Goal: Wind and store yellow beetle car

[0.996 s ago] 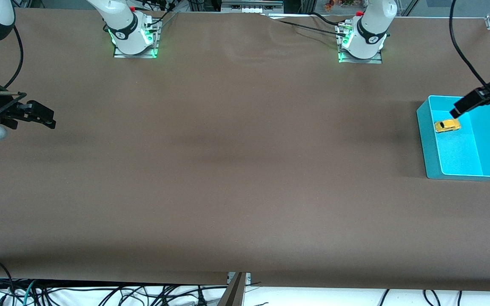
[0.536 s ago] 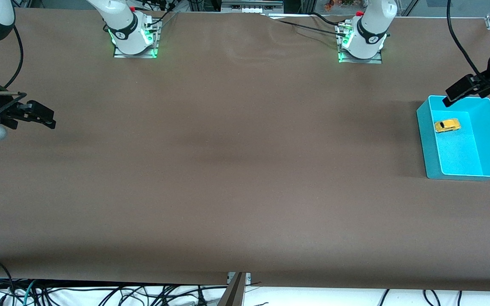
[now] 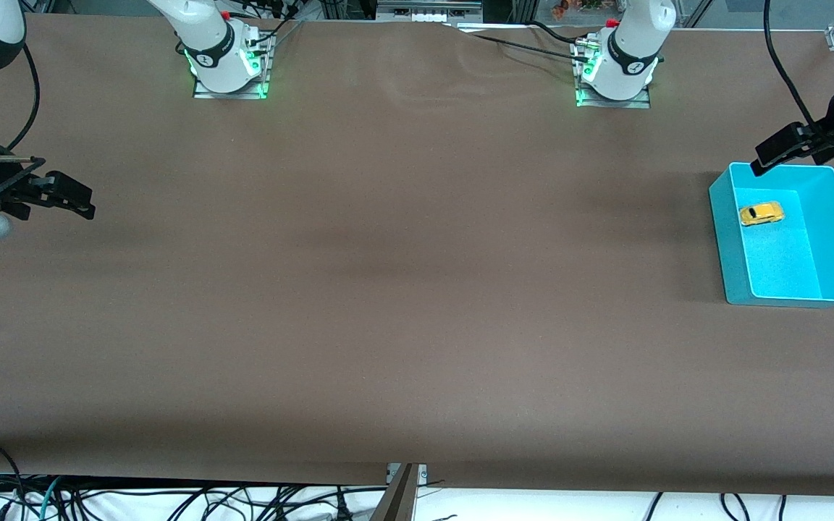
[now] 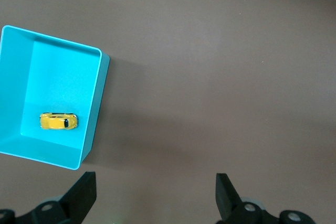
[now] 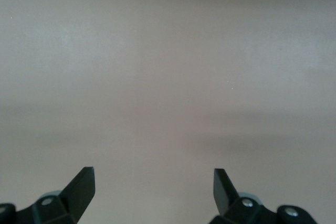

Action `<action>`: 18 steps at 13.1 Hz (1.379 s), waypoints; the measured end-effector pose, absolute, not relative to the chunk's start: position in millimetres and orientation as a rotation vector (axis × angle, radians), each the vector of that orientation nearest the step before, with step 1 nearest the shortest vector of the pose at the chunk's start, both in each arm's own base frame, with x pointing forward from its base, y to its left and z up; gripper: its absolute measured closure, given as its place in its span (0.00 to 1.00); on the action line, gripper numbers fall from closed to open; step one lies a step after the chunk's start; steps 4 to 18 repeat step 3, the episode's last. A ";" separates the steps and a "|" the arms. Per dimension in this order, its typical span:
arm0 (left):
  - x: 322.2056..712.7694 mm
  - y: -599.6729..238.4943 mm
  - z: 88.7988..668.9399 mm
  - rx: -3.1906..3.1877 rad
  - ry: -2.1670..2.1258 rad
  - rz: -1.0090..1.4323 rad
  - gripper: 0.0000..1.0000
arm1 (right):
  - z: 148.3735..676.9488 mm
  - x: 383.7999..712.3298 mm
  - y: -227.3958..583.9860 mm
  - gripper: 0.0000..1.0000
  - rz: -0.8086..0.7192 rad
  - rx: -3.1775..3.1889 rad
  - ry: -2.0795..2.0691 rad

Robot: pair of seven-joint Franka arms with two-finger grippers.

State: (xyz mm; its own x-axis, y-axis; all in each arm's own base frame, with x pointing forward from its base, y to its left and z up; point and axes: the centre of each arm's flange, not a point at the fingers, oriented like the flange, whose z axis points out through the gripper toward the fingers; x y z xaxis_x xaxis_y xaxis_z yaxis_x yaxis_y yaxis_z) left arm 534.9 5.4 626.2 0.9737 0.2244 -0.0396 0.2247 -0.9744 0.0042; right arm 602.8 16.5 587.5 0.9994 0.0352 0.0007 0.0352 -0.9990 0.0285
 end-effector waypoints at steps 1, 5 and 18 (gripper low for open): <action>535.2 5.4 625.4 3.113 0.349 -0.064 0.00 | 587.5 602.8 16.5 0.00 0.002 3.113 0.055; 536.8 3.8 623.9 3.115 0.342 -0.074 0.00 | 587.5 602.8 16.5 0.00 0.002 3.113 0.055; 536.8 3.8 623.9 3.115 0.342 -0.074 0.00 | 587.5 602.8 16.5 0.00 0.002 3.113 0.055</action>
